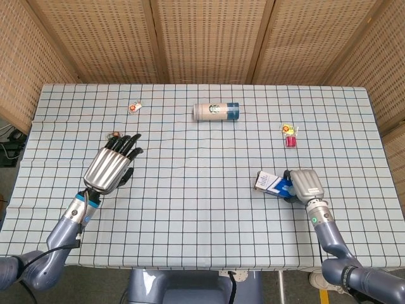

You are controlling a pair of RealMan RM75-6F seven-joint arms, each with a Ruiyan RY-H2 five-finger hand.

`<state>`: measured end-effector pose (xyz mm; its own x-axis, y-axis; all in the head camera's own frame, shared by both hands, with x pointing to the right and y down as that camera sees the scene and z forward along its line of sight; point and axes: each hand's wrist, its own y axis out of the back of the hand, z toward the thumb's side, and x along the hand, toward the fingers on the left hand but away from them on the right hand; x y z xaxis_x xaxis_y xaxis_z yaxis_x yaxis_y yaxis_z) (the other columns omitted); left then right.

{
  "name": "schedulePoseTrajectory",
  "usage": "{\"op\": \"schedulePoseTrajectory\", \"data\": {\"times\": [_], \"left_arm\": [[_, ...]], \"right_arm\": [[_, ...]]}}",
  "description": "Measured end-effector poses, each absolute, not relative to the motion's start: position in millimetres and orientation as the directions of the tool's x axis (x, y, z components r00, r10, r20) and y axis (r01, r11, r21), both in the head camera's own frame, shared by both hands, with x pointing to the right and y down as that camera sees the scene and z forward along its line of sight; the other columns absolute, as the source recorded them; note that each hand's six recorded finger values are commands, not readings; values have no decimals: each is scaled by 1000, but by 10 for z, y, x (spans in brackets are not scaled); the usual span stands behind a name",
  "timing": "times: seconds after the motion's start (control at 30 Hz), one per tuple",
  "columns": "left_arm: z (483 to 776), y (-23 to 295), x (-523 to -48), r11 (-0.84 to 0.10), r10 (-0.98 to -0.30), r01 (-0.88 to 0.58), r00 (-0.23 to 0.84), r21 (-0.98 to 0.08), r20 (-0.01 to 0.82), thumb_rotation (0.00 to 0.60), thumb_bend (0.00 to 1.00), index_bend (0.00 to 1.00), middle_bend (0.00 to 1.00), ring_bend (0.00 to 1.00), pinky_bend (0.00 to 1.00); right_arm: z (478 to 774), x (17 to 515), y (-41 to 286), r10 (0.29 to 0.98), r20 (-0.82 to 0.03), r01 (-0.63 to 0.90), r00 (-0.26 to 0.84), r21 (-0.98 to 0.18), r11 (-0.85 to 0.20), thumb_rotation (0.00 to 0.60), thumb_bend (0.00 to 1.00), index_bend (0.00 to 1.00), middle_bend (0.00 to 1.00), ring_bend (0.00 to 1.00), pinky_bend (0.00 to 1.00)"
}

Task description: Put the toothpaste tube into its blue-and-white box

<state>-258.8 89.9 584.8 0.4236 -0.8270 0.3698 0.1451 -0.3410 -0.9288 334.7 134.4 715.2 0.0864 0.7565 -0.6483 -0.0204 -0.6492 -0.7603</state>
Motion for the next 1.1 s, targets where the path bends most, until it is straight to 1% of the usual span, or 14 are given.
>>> {"op": "schedulePoseTrajectory", "data": {"times": [0.03, 0.07, 0.1, 0.13, 0.17, 0.2, 0.3, 0.4, 0.53, 0.67, 0.83, 0.97, 1.1], "left_arm": [[5868, 922, -2624, -345, -829, 144, 417, -927, 373, 600, 427, 297, 102, 147, 161], [5888, 950, -2671, -350, -831, 140, 409, -926, 376, 600, 427, 296, 102, 147, 141], [5900, 969, -2705, -354, -834, 136, 402, -925, 378, 600, 427, 292, 101, 147, 114], [5910, 985, -2737, -356, -837, 131, 396, -925, 378, 600, 426, 287, 97, 143, 95], [5920, 1005, -2777, -358, -840, 125, 388, -925, 378, 600, 424, 275, 85, 129, 65], [5926, 1018, -2803, -360, -843, 120, 383, -925, 378, 600, 422, 260, 69, 107, 39], [5933, 1065, -2887, -367, -852, 103, 363, -925, 378, 600, 415, 205, 28, 41, 2], [5925, 1136, -2990, -373, -862, 86, 336, -924, 380, 600, 404, 165, 3, 3, 0], [5882, 1268, -3142, -374, -879, 64, 295, -925, 375, 600, 366, 140, 0, 0, 0], [5822, 1497, -3352, -363, -901, 34, 243, -931, 360, 600, 364, 124, 0, 0, 0], [5792, 1782, -3555, -354, -914, 10, 208, -935, 348, 600, 364, 123, 0, 0, 0], [5830, 2033, -3762, -379, -912, 0, 169, -925, 374, 600, 364, 120, 0, 0, 0], [5858, 2257, -3922, -401, -904, 19, 155, -916, 399, 600, 364, 108, 0, 0, 0]], "right_arm": [[7192, 3360, 1380, 744, -664, -31, 79, -747, -664, 600, 289, 582, 363, 340, 329], [7220, 3372, 1407, 733, -676, -38, 73, -736, -676, 600, 261, 469, 233, 198, 186], [7246, 3385, 1432, 721, -689, -44, 65, -724, -688, 600, 238, 342, 114, 84, 79], [7276, 3402, 1464, 707, -706, -52, 53, -709, -704, 600, 226, 263, 56, 34, 35], [7292, 3413, 1483, 698, -715, -58, 44, -699, -713, 600, 212, 165, 6, 1, 3], [7303, 3421, 1498, 691, -722, -65, 35, -692, -719, 600, 204, 97, 0, 0, 0], [7288, 3420, 1505, 699, -715, -84, 22, -698, -711, 600, 197, 22, 0, 0, 0], [7186, 3412, 1460, 744, -668, -89, 23, -742, -664, 600, 195, 4, 0, 0, 0], [6938, 3407, 1440, 814, -578, -84, 47, -815, -574, 600, 194, 1, 0, 0, 0], [6646, 3440, 1538, 862, -500, -68, 81, -866, -495, 600, 193, 0, 0, 0, 0], [6357, 3504, 1781, 886, -448, -53, 119, -894, -445, 600, 194, 0, 0, 0, 0], [6229, 3537, 1996, 888, -436, -61, 146, -900, -432, 600, 193, 0, 0, 0, 0], [6152, 3577, 2222, 887, -432, -56, 163, -902, -428, 600, 193, 0, 0, 0, 0]]}}
